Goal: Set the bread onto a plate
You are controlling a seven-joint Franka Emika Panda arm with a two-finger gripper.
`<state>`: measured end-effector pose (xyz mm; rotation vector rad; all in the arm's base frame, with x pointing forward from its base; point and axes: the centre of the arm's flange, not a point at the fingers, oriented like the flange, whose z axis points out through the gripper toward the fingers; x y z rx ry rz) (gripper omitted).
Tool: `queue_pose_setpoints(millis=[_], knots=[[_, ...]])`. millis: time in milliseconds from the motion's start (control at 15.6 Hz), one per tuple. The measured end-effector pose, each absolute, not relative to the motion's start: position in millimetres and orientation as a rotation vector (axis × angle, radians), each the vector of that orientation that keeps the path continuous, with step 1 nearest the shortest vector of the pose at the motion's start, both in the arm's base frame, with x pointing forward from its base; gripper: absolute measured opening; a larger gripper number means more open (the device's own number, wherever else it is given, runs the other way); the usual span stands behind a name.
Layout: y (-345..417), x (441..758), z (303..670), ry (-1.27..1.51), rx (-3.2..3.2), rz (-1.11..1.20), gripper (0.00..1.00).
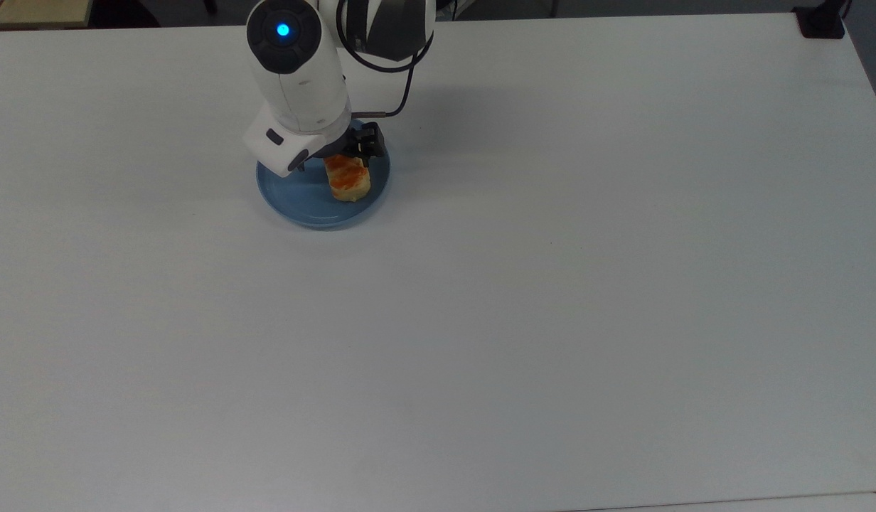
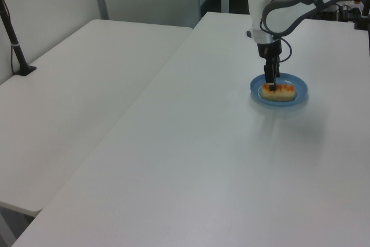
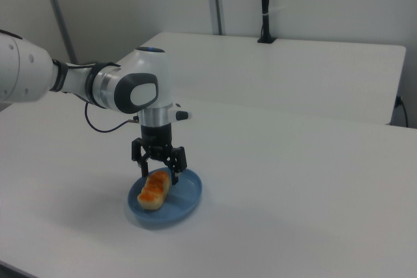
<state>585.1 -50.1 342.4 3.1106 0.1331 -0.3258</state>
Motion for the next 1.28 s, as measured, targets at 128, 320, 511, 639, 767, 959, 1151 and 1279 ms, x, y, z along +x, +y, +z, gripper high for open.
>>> queue_pose_setpoints(millis=[128,320,511,639,767,959,1151,1279], knots=[[-54.6,589.8,361.6,0.044,3.117,-0.262,1.0],[-64.8,601.6,435.0,-0.08,3.135,-0.038,1.0],[-72.5,589.5,515.2,-0.087,3.147,0.147,1.0],[-67.9,568.2,552.7,-0.042,3.127,0.157,1.0],[-60.6,556.1,575.2,-0.016,3.115,0.185,1.0],[-60.6,552.4,585.5,-0.018,3.111,0.204,1.0],[-66.8,548.0,589.3,-0.037,3.118,0.132,1.0],[-66.4,549.1,591.7,-0.038,3.123,0.098,1.0]])
